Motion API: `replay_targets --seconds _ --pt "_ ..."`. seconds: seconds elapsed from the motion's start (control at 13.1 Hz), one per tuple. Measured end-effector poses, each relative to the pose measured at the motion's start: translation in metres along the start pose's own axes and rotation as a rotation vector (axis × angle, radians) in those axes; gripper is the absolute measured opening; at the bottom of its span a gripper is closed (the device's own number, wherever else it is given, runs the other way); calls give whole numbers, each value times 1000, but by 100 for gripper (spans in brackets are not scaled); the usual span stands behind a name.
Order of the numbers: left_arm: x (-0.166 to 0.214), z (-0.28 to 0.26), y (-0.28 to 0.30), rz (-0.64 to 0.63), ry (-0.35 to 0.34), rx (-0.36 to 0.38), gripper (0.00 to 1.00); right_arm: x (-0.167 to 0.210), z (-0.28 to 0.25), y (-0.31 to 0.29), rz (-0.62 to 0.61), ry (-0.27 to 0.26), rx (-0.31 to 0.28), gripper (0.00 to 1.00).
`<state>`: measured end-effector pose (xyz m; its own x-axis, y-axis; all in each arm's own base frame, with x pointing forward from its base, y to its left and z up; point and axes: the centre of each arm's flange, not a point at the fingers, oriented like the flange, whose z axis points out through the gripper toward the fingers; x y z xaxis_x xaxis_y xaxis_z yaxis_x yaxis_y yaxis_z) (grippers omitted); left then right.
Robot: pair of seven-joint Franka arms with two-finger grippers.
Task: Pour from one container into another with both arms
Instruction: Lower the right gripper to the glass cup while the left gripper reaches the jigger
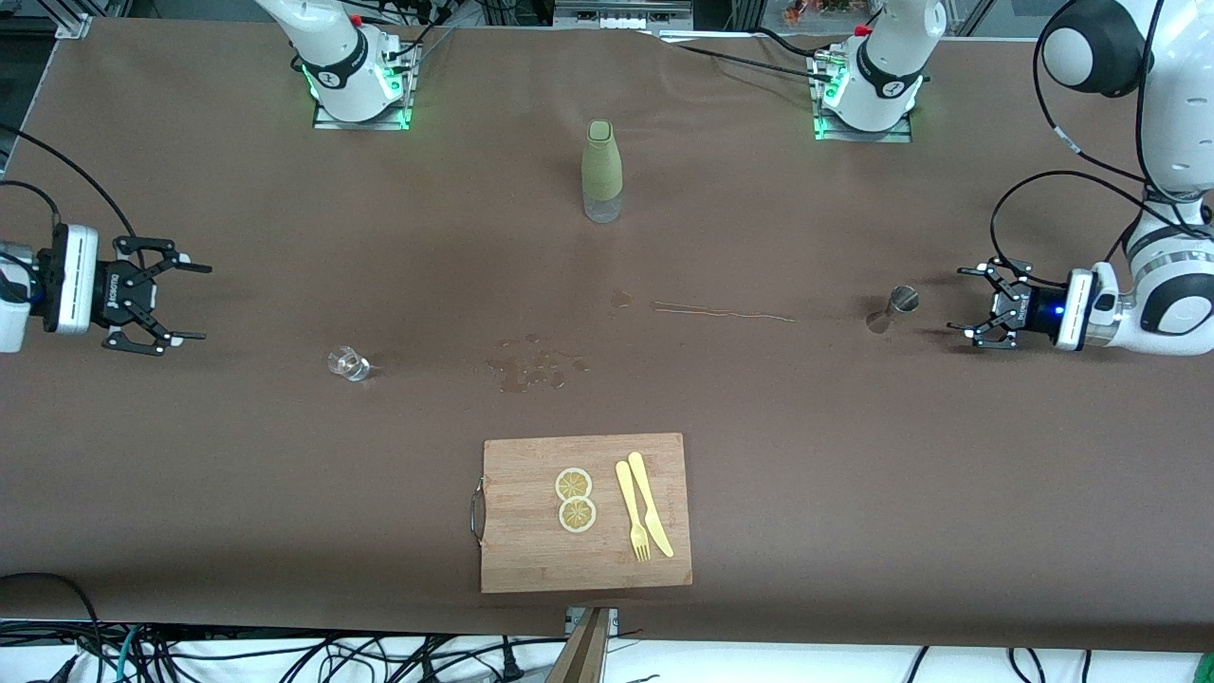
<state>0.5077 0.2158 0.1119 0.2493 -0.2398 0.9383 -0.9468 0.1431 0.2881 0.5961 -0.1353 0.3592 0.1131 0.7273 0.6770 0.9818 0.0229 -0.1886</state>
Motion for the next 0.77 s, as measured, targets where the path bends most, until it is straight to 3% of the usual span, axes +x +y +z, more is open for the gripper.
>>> replay_targets --seconds 0.31,0.54,0.77 --pt "-28 18 5 136 78 85 100 -60 48 12 -77 153 -7 100" --pt "-37 25 6 172 102 140 100 -103 100 21 -46 297 -6 100" --pt "-39 30 2 188 112 157 100 -129 132 28 -44 355 -16 100"
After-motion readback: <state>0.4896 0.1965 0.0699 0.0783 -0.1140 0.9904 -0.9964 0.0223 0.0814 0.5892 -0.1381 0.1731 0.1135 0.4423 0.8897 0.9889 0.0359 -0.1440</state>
